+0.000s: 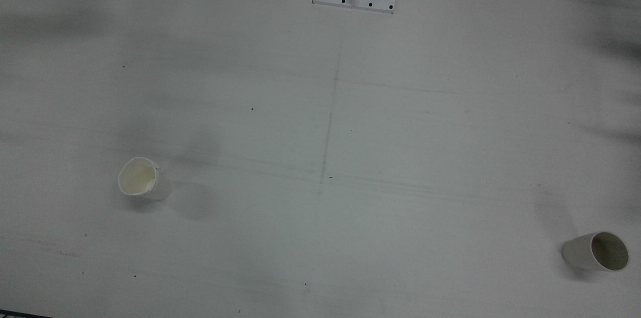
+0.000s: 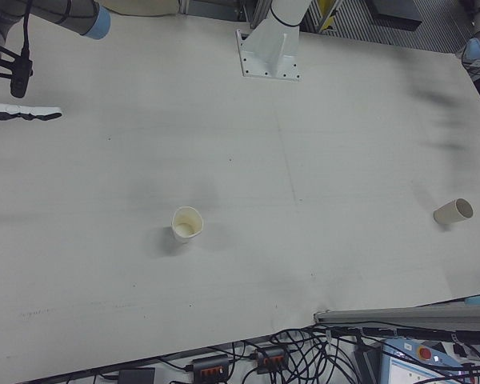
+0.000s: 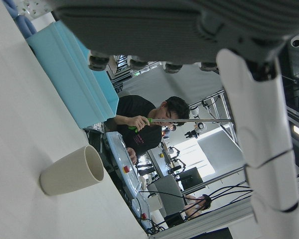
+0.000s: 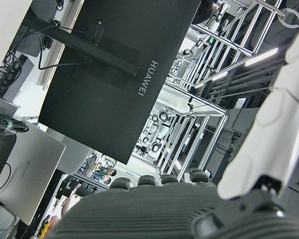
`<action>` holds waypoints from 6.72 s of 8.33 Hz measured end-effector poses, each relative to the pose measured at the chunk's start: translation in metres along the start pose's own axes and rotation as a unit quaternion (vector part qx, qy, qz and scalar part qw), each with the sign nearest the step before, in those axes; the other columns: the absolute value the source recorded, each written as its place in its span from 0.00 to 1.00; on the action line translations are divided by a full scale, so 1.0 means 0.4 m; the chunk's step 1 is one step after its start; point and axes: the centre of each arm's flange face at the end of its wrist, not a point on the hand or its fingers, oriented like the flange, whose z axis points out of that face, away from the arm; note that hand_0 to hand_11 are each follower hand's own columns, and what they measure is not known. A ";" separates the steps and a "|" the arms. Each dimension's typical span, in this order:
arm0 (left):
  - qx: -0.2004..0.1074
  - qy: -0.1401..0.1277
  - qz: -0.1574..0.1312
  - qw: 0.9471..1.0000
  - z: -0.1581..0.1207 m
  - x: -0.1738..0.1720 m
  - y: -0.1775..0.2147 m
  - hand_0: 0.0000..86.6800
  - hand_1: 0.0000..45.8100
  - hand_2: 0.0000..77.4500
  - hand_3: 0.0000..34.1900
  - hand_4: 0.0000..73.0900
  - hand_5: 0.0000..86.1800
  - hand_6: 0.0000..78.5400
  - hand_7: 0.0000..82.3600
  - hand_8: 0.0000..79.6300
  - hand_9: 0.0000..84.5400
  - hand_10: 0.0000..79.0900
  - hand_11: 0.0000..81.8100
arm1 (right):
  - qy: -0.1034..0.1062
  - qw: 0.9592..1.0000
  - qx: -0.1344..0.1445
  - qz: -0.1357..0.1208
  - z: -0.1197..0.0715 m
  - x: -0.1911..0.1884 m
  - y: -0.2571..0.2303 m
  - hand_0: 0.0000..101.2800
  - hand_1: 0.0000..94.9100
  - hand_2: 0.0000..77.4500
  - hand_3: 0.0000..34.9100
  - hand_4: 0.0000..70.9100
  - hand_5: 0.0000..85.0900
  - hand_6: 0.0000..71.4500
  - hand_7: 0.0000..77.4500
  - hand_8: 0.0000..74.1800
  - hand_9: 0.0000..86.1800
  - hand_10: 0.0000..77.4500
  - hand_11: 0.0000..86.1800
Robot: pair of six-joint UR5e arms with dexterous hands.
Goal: Pour water
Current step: 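Move the left hand onto the nearby beige cup, right arm inward, then close the left hand fingers around the beige cup, then reach the right hand toward the beige cup in the middle of the table, then wrap the right hand fingers around the middle beige cup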
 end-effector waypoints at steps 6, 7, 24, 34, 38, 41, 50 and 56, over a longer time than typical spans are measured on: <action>-0.019 0.005 0.051 0.999 0.276 -0.126 -0.158 0.59 0.36 0.03 0.15 0.01 0.01 0.00 0.01 0.00 0.02 0.01 0.04 | 0.024 0.995 -0.087 0.034 0.120 0.132 0.181 0.46 0.13 0.02 0.00 0.01 0.05 0.01 0.01 0.01 0.01 0.01 0.01; -0.027 -0.006 0.047 0.999 0.338 -0.173 -0.166 0.57 0.35 0.03 0.13 0.01 0.03 0.00 0.01 0.00 0.02 0.02 0.04 | 0.028 0.994 -0.097 0.038 0.131 0.149 0.214 0.46 0.13 0.02 0.00 0.01 0.05 0.01 0.01 0.01 0.01 0.01 0.01; -0.012 -0.014 0.031 0.999 0.703 -0.432 -0.182 0.59 0.43 0.05 0.06 0.01 0.11 0.01 0.02 0.00 0.02 0.02 0.06 | 0.054 0.990 -0.124 0.050 0.121 0.229 0.303 0.46 0.11 0.02 0.00 0.03 0.10 0.04 0.04 0.01 0.01 0.01 0.01; 0.002 -0.019 0.030 0.999 0.705 -0.423 -0.173 0.59 0.52 0.41 0.00 0.32 0.55 0.14 0.26 0.02 0.02 0.04 0.06 | 0.059 0.989 -0.125 0.050 0.117 0.242 0.308 0.46 0.11 0.02 0.00 0.02 0.10 0.04 0.04 0.01 0.01 0.01 0.01; 0.006 -0.021 -0.016 1.000 0.716 -0.387 -0.118 0.58 0.52 0.42 0.00 0.31 0.55 0.28 0.46 0.13 0.21 0.10 0.17 | 0.071 0.988 -0.127 0.053 0.113 0.297 0.326 0.46 0.11 0.02 0.00 0.02 0.12 0.04 0.04 0.01 0.01 0.01 0.01; 0.009 -0.023 -0.037 0.999 0.694 -0.373 -0.108 0.57 0.52 0.42 0.00 0.31 0.55 0.26 0.46 0.14 0.21 0.10 0.16 | 0.094 0.988 -0.116 0.049 0.095 0.389 0.316 0.46 0.11 0.02 0.00 0.06 0.13 0.04 0.04 0.01 0.01 0.01 0.01; 0.015 -0.028 -0.047 0.998 0.674 -0.365 -0.096 0.58 0.48 0.43 0.00 0.32 0.56 0.28 0.48 0.14 0.21 0.10 0.16 | 0.130 0.989 -0.070 0.016 0.145 0.650 0.266 0.46 0.14 0.05 0.00 0.03 0.05 0.02 0.01 0.01 0.01 0.01 0.01; 0.017 -0.030 -0.044 0.998 0.671 -0.371 -0.101 0.58 0.48 0.43 0.00 0.32 0.56 0.28 0.46 0.14 0.21 0.10 0.16 | 0.136 0.987 -0.079 0.014 0.111 0.747 0.339 0.46 0.14 0.08 0.00 0.07 0.07 0.04 0.01 0.01 0.01 0.01 0.01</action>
